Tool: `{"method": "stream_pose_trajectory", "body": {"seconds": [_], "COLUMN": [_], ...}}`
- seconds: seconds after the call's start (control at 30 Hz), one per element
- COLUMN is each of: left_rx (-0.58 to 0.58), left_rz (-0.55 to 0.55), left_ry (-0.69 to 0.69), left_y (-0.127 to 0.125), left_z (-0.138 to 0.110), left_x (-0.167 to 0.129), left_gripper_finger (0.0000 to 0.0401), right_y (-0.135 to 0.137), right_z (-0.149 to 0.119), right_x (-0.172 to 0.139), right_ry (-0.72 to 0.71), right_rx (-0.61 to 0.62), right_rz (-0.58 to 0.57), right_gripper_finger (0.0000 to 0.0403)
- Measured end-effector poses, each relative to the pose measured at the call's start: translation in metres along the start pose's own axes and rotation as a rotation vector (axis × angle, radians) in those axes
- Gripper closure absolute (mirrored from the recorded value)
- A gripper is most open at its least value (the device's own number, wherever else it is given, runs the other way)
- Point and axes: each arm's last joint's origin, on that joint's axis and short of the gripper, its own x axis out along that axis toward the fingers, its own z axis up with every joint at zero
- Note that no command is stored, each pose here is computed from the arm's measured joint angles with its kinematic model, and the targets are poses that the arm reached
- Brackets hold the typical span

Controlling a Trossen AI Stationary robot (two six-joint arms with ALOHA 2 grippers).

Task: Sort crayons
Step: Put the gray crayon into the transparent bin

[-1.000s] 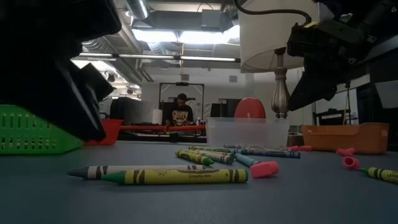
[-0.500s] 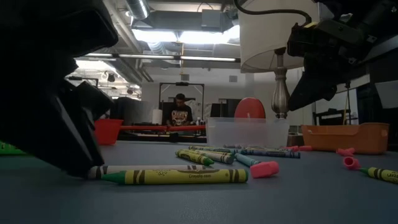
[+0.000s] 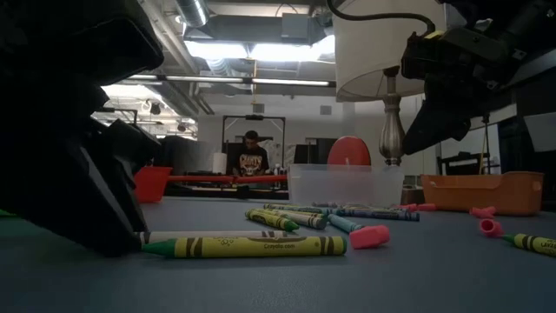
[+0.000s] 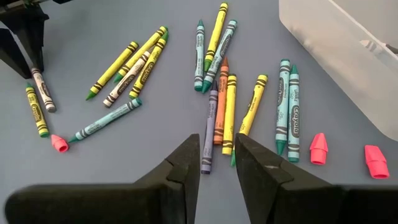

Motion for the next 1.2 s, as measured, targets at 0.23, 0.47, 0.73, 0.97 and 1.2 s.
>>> {"method": "stream_pose_trajectory", "body": {"seconds": [0.23, 0.47, 0.73, 0.97, 1.2], "left_rx": [-0.007, -0.011, -0.029, -0.038, -0.055], "left_rz": [0.008, 0.025, 0.050, 0.056, 0.049], "left_ry": [-0.001, -0.010, -0.019, -0.028, -0.057], "left_y": [0.001, 0.002, 0.010, 0.012, 0.014], "left_z": [0.000, 0.001, 0.006, 0.007, 0.011], "left_x": [0.000, 0.001, 0.004, 0.005, 0.006], "left_gripper_finger": [0.0377, 0.0396, 0.0396, 0.0395, 0.0395], "right_y": [0.000, 0.000, 0.000, 0.000, 0.000], "right_z": [0.000, 0.000, 0.000, 0.000, 0.000], "right_x": [0.000, 0.000, 0.000, 0.000, 0.000], "right_ry": [0.000, 0.001, 0.002, 0.002, 0.002], "right_rx": [0.000, 0.000, 0.000, 0.000, 0.000], "right_rz": [0.000, 0.002, 0.002, 0.003, 0.003], "right_gripper_finger": [0.0303, 0.0303, 0.0303, 0.0304, 0.0303]}}
